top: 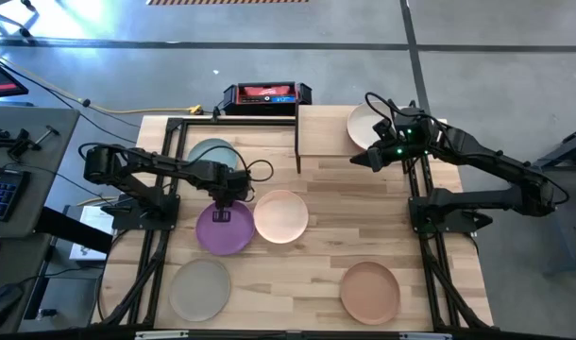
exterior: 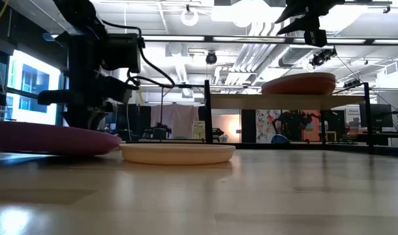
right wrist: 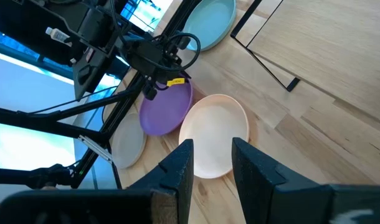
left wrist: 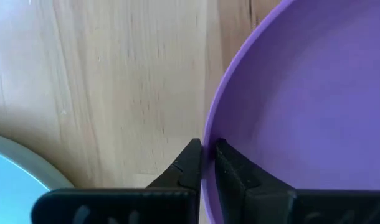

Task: Place and stack plates onto a shelf
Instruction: Stack the purple plate on top of the white plate on the shelf

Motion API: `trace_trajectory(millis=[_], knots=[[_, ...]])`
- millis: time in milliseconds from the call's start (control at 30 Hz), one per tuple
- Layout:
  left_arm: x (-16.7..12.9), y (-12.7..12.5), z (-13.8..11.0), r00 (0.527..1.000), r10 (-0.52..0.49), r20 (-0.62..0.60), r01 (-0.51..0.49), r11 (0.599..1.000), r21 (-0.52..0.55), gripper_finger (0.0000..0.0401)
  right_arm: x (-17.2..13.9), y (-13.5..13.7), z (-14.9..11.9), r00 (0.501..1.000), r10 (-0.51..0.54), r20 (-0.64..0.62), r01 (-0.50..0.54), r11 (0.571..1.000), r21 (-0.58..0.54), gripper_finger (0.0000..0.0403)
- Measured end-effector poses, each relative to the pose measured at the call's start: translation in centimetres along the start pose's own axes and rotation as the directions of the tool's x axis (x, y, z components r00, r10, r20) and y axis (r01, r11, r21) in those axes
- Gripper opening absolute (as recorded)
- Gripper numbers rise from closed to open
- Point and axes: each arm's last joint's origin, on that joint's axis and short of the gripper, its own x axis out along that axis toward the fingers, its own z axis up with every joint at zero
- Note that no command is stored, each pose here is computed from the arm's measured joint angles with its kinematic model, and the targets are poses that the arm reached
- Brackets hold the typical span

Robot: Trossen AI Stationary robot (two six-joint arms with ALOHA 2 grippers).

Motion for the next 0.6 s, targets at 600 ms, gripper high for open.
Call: trace_trajectory(millis=[600], knots=[[-3.1,-0.2,-1.8,0.999,-0.005,0.041,0.008,0.998,-0.067,0.0001,0.0,0.0,0.0,1.0,0.0,0.0,0.0,1.0,0.0,0.0089]])
